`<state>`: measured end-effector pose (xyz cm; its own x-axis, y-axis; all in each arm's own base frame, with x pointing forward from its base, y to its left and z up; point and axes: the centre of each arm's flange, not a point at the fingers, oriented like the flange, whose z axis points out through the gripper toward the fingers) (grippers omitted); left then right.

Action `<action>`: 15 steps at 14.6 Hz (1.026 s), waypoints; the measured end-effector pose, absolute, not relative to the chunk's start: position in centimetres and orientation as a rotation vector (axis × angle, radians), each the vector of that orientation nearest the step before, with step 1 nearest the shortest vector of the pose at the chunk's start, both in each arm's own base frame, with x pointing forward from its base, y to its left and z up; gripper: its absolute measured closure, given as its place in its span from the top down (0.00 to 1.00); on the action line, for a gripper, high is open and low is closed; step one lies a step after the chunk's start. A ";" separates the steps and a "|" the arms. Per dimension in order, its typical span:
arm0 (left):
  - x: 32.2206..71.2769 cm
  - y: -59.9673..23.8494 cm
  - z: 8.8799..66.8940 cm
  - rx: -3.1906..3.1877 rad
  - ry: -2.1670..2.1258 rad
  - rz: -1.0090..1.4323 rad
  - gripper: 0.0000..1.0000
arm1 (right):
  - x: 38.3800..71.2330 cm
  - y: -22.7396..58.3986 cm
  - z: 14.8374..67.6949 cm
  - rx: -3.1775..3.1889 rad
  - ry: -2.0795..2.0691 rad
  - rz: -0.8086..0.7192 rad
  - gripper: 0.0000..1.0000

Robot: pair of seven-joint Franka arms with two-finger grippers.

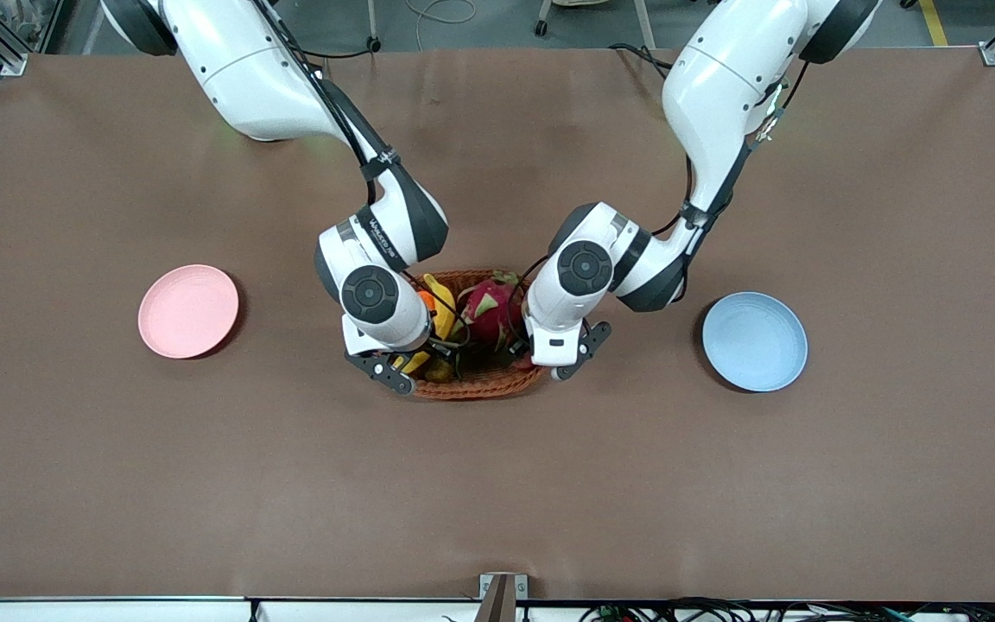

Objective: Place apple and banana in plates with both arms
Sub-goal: 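Lift the banana with the right gripper while the left gripper lifts the apple, then carry the banana to the pink plate while the left gripper carries the apple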

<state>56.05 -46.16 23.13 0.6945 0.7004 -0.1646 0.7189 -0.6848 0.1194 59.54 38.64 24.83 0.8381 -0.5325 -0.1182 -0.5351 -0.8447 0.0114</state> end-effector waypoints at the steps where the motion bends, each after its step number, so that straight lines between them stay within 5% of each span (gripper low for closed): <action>1: 56.0 -46.2 23.0 2.729 1.153 -0.158 0.96 | 59.5 38.7 24.9 -2.988 0.877 0.182 0.72; 2: 56.0 -46.2 23.1 2.728 1.152 -0.158 0.88 | 59.6 38.7 24.9 -2.986 0.882 0.181 0.66; 4: 56.1 -46.2 23.2 2.725 1.153 -0.156 0.85 | 60.0 38.3 25.2 -2.973 0.900 0.181 0.42; 5: 56.2 -46.2 23.3 2.722 1.154 -0.155 0.85 | 60.2 38.1 25.3 -2.967 0.908 0.185 0.40; 11: 58.0 -45.2 28.2 2.693 1.170 -0.129 0.85 | 60.2 38.0 25.3 -2.966 0.911 0.185 0.40; 15: 61.7 -37.1 35.2 2.748 1.191 -0.155 0.85 | 61.4 36.9 26.8 -2.974 0.903 0.188 0.40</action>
<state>61.72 -37.10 35.18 0.6806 0.7170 -0.1506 0.7317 -0.6758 0.0894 61.41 36.91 26.76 0.8245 -0.5523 -0.1232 -0.5557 -0.8314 0.0083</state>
